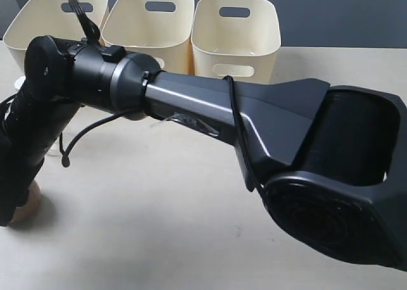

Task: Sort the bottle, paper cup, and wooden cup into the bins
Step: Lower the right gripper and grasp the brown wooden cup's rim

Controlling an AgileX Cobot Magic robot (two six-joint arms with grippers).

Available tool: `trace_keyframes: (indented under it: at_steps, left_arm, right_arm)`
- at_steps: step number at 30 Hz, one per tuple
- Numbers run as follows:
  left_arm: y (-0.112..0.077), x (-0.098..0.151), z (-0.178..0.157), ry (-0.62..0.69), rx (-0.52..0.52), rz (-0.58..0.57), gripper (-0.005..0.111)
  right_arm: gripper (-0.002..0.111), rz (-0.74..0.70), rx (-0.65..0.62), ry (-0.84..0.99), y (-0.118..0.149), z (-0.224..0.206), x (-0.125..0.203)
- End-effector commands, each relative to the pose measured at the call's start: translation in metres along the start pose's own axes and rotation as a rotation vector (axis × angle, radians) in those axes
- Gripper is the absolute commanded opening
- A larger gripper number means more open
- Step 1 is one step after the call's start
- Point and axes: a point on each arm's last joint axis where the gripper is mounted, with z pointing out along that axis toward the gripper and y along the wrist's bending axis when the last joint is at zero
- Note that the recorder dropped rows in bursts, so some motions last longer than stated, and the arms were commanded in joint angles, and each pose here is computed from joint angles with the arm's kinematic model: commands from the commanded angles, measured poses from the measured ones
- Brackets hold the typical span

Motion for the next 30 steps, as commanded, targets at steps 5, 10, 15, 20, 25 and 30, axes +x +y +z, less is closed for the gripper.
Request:
trace_keyframes:
  at_steps: [5, 10, 15, 20, 25, 30]
  left_arm:
    - [-0.001, 0.000, 0.000, 0.004, 0.011, 0.012, 0.000]
    - [-0.001, 0.000, 0.000, 0.004, 0.011, 0.012, 0.000]
    - [-0.001, 0.000, 0.000, 0.006, 0.011, 0.012, 0.000]
    - [-0.001, 0.001, 0.000, 0.007, 0.013, 0.012, 0.000]
    - [-0.001, 0.001, 0.000, 0.007, 0.013, 0.010, 0.000]
    - [-0.001, 0.001, 0.000, 0.007, 0.013, 0.010, 0.000]
  right_arm:
    - [0.061, -0.019, 0.065, -0.031, -0.003, 0.014, 0.000]
    - [0.061, -0.010, 0.071, -0.020, -0.006, 0.025, 0.008]
    - [0.061, -0.003, 0.080, -0.021, -0.007, 0.030, 0.012]
    - [0.061, 0.013, 0.064, -0.006, -0.007, 0.038, 0.018]
    - [0.058, 0.040, 0.020, 0.039, -0.003, 0.046, 0.028]
    - [0.040, 0.027, 0.014, 0.070, -0.003, 0.046, 0.030]
